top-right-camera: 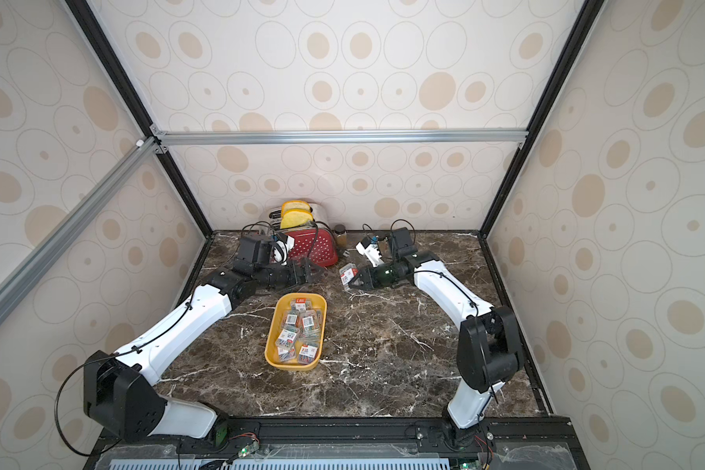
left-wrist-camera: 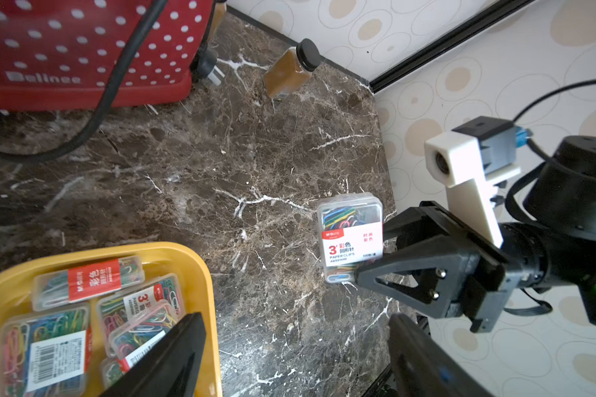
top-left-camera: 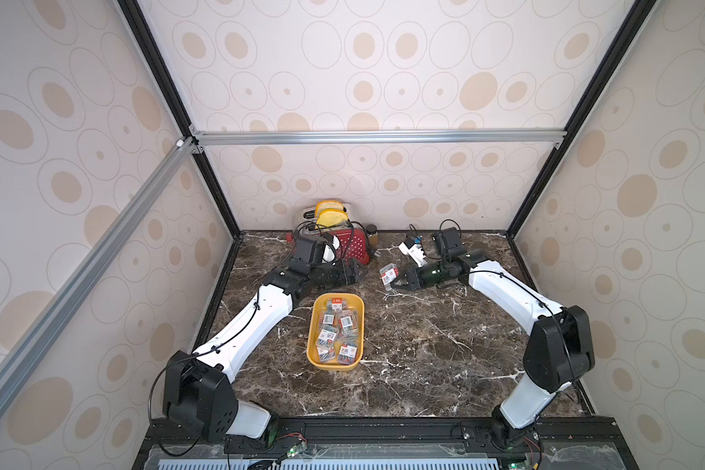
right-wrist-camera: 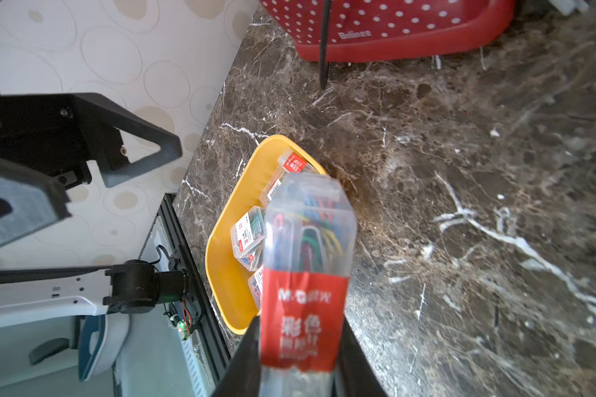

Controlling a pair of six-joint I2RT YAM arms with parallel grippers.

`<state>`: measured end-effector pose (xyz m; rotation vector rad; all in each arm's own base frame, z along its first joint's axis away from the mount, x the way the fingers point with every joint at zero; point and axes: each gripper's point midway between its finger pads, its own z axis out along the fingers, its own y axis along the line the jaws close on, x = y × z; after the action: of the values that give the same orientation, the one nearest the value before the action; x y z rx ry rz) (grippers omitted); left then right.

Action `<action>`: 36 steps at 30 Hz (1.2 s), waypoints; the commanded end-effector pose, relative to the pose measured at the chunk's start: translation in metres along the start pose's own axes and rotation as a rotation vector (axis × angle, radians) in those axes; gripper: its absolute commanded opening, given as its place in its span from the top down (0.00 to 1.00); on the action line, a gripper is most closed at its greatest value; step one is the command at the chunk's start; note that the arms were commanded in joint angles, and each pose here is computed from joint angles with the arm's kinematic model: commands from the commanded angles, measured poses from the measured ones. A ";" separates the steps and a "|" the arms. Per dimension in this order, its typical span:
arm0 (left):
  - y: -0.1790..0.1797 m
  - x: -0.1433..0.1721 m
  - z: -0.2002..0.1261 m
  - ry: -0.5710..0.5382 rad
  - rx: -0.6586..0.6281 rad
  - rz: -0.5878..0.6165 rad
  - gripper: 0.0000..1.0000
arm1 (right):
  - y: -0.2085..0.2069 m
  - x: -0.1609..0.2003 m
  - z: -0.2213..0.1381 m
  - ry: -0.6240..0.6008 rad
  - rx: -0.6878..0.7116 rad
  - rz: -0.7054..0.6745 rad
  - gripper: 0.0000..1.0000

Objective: Take the paper clips out of the storage box
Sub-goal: Place the boxed paper clips at the center of the board.

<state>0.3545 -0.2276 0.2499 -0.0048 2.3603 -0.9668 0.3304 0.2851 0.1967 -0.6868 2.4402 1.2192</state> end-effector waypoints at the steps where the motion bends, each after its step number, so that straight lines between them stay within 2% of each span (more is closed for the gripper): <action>1: -0.010 -0.012 -0.020 -0.033 -0.007 0.089 0.14 | -0.029 0.016 -0.008 0.030 -0.051 0.178 0.85; 6: -0.007 -0.004 -0.020 -0.022 -0.001 0.084 0.15 | -0.089 0.020 -0.007 0.001 -0.084 0.341 0.85; 8: -0.003 -0.002 -0.018 -0.019 -0.007 0.077 0.15 | -0.104 0.015 -0.004 -0.018 -0.132 0.400 0.85; 14: 0.002 0.001 -0.018 -0.009 -0.032 0.083 0.15 | -0.144 0.015 0.002 -0.038 -0.142 0.518 0.85; 32: 0.014 0.008 -0.011 0.042 -0.085 0.114 0.15 | -0.180 0.056 0.013 0.060 -0.064 0.654 0.81; 34: 0.016 0.009 -0.011 0.046 -0.089 0.117 0.15 | -0.182 0.058 0.010 0.062 -0.051 0.657 0.78; 36: 0.016 0.010 -0.011 0.049 -0.091 0.121 0.15 | -0.183 0.060 0.009 0.067 -0.035 0.659 0.71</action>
<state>0.3410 -0.2144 0.2347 0.0982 2.4271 -0.8412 0.3855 0.1889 0.0482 0.0793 2.7632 1.5220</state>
